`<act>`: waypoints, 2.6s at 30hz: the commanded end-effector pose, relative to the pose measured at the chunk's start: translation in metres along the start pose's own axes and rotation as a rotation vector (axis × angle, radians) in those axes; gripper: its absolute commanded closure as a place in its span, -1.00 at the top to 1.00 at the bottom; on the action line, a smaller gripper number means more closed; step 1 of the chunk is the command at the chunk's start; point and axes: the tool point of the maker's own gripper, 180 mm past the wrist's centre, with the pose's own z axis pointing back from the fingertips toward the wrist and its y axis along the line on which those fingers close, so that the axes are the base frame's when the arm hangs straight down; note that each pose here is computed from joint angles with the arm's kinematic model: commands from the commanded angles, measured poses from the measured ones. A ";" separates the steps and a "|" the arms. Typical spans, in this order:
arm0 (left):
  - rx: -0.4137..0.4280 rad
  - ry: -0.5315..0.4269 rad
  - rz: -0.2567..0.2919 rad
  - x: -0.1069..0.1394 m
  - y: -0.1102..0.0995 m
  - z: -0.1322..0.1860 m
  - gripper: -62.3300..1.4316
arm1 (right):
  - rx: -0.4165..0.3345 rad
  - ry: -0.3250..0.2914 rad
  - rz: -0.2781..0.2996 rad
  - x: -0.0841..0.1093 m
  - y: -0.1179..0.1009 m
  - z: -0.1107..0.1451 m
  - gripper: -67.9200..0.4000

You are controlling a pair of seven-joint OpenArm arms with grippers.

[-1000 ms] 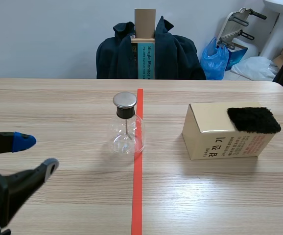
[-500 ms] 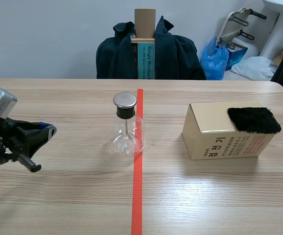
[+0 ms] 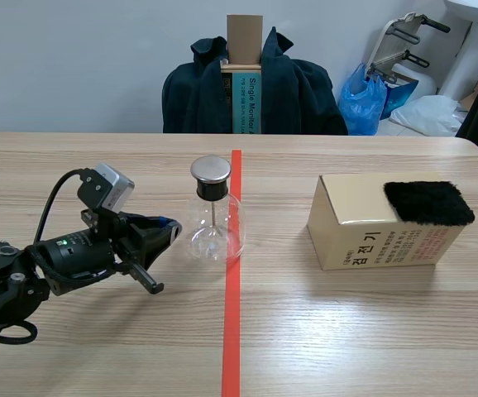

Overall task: Do the electroscope experiment.
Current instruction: 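Bring the plate to the electroscope and point at the metal foil, then move the plate toward and away from the electroscope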

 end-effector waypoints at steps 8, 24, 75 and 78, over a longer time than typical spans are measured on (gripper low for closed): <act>0.021 -0.031 -0.023 0.009 0.006 0.001 -0.87 | -0.079 -0.007 0.002 0.002 -0.017 -0.004 -0.97; 0.020 -0.016 -0.043 0.006 0.006 0.001 -0.87 | 0.176 -0.047 -0.242 0.025 0.075 -0.017 -0.97; 0.020 -0.017 -0.042 0.006 0.006 0.001 -0.87 | 0.699 -0.495 -0.571 0.205 0.254 0.118 -0.97; 0.020 -0.017 -0.042 0.006 0.006 0.001 -0.87 | 0.702 -0.487 -0.568 0.204 0.255 0.118 -0.97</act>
